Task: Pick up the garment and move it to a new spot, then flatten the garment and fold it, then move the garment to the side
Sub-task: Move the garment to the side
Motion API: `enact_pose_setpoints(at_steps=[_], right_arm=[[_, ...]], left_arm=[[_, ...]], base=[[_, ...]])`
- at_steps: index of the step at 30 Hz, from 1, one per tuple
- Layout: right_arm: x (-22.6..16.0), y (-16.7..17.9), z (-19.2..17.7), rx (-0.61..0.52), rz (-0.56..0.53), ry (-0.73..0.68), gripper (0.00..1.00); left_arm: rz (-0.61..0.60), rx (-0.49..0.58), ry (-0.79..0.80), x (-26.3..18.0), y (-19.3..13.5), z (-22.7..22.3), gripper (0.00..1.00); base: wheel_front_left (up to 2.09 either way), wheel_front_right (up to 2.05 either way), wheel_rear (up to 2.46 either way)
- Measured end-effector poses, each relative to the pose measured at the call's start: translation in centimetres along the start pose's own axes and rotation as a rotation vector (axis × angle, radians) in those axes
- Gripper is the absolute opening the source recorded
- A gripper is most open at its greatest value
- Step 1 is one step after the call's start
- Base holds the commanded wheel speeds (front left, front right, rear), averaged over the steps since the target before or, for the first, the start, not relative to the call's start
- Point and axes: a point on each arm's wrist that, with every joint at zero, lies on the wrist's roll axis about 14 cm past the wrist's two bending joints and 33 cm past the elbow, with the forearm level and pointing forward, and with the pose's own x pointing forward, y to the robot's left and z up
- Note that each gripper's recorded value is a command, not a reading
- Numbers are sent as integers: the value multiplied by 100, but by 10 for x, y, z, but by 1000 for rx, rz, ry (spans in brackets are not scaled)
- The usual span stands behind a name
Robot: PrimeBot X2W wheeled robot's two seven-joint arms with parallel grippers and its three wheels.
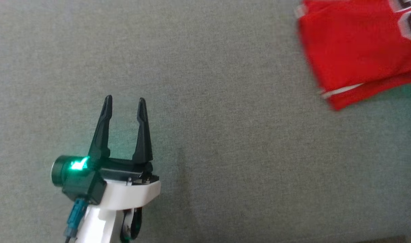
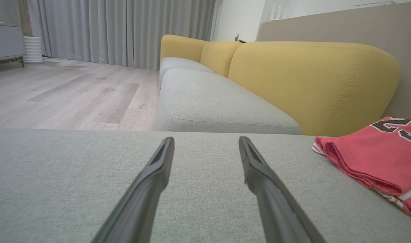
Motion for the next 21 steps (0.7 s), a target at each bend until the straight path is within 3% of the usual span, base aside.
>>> enact_pose_setpoints(at_steps=[6,7,8,9,15,17,21], right_arm=[[1,-66,31,-84,-141,-46,0],[2,-73,34,-92,-159,-51,10],[3,-79,35,-100,-177,-51,96],[4,-84,35,-111,-192,-47,100],[3,-85,45,-141,-219,-89,100],[3,-69,45,-127,-192,-112,100],[-2,-4,18,-67,-69,-113,100]], left_arm=[[-15,-9,13,13,0,-12,100],[-15,-10,17,14,1,-14,100],[-15,-11,20,16,1,-16,100],[-14,-11,22,17,2,-17,100],[1,2,23,14,7,-15,100],[1,9,11,13,7,-9,100],[8,27,-6,3,6,4,100]], base=[[0,0,0],[0,0,0],[0,0,0],[0,0,0],[0,0,0],[0,0,0],[0,0,0]])
